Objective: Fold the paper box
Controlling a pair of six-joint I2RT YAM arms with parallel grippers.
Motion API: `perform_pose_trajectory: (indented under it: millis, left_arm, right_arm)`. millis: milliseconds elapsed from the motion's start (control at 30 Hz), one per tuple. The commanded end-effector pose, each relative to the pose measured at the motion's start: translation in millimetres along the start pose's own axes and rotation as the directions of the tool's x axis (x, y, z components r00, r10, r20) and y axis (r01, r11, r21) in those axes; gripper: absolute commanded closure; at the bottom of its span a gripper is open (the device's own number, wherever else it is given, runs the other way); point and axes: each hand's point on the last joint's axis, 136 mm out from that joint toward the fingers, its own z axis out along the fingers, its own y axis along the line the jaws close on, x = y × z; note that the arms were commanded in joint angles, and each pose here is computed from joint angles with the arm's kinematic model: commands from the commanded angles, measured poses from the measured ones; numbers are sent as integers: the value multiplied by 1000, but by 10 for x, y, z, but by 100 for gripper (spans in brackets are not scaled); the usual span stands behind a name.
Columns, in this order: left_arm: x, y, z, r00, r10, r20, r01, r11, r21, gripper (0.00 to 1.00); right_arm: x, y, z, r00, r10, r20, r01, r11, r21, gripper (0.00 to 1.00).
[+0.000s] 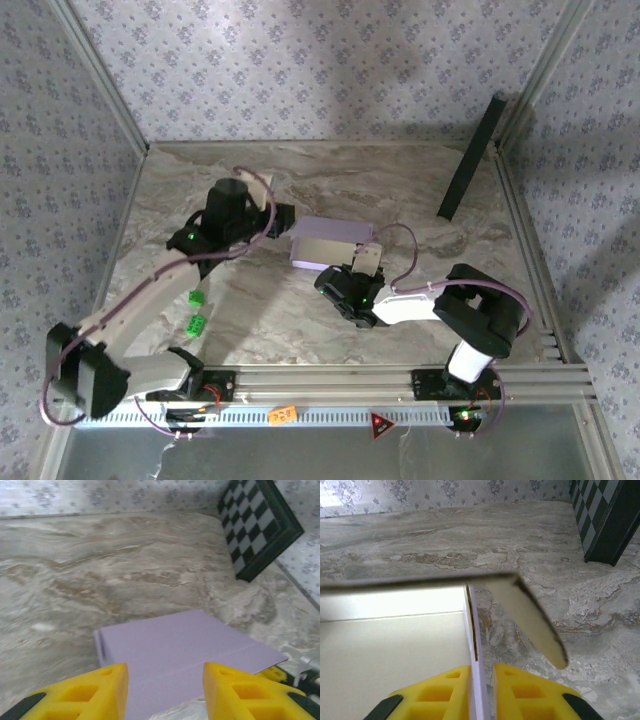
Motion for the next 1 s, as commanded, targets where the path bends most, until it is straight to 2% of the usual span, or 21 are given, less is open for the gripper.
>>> perform_pose_trajectory:
  millis: [0, 167, 333, 667, 967]
  left_arm:
    - [247, -207, 209, 982, 4, -186, 23, 989, 144, 58]
    - [510, -210, 532, 944, -34, -328, 97, 979, 178, 61]
    - [645, -162, 636, 932, -62, -358, 130, 977, 168, 61]
    - [824, -76, 660, 920, -76, -385, 140, 980, 140, 61]
    - [1092, 12, 730, 894, -109, -434, 174, 978, 112, 61]
  right_arm:
    - [-26, -41, -30, 1000, -19, -15, 19, 1000, 5, 76]
    - [-81, -113, -107, 999, -30, -45, 29, 1000, -9, 65]
    - [-97, -302, -204, 994, -59, -96, 60, 998, 1, 53]
    - [-408, -776, -429, 983, -120, -138, 123, 992, 12, 50]
    - [-745, -680, -367, 974, -115, -195, 94, 989, -112, 47]
